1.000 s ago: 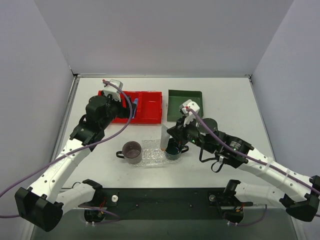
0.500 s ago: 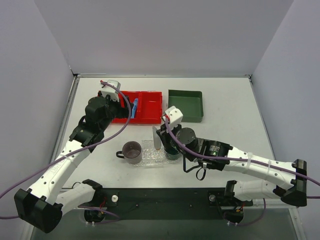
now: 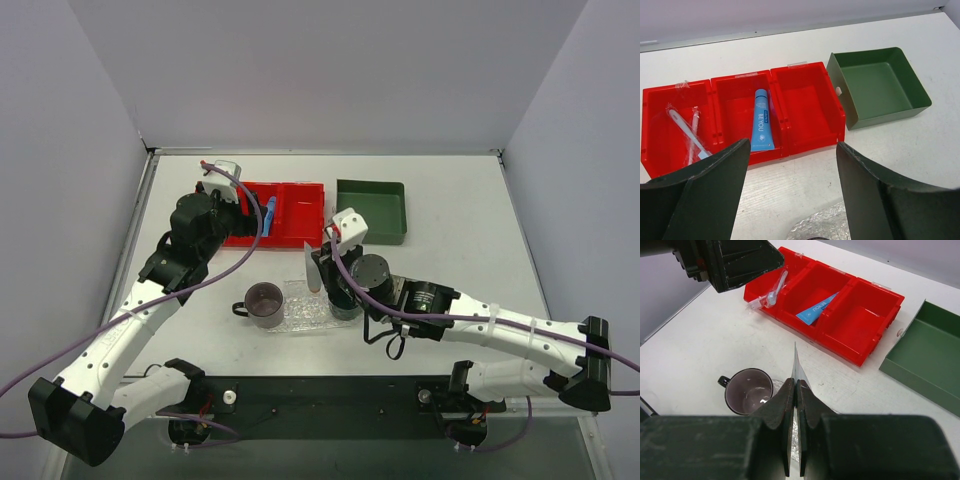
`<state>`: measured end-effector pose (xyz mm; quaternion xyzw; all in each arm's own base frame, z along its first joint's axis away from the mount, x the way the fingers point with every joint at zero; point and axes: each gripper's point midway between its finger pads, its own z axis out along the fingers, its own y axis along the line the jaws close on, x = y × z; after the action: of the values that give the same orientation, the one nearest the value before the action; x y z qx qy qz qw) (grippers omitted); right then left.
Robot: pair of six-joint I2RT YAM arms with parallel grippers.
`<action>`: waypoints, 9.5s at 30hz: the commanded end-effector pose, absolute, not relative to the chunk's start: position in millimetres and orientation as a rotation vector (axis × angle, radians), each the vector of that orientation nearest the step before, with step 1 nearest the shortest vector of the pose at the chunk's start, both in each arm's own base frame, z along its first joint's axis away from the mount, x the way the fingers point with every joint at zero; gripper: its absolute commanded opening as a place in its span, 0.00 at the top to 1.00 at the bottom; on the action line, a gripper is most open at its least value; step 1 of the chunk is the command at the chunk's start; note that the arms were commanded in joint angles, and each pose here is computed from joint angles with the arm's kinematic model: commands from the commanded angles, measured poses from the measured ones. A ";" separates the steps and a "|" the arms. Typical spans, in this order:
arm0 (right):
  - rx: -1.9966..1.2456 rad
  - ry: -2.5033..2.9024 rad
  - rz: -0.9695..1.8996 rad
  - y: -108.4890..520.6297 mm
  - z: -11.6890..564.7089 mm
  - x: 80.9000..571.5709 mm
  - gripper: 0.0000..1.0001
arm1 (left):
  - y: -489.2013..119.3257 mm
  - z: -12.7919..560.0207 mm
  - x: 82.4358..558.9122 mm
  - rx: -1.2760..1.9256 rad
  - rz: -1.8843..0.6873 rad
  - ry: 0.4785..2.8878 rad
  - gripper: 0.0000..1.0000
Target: Prepare toiletry sets of a toothbrush and toothpaste on the tray
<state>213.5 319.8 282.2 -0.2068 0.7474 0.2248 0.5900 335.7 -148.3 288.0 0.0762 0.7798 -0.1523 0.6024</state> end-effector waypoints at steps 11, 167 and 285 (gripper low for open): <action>-0.404 1.701 0.534 328.4 285.6 222.3 1.00 | -149.4 300.8 336.8 0.169 -0.372 1.758 0.20; -0.454 1.688 0.392 338.1 198.7 228.0 0.66 | -153.8 293.9 338.4 0.191 -0.381 1.777 0.20; -0.211 1.945 0.643 188.6 229.6 219.4 0.50 | -153.2 79.3 452.6 0.279 -0.314 2.540 0.64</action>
<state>215.8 188.7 223.1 -0.1012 0.8177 0.2596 0.5037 438.6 -142.4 49.1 0.0975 0.9596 -0.0940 0.2467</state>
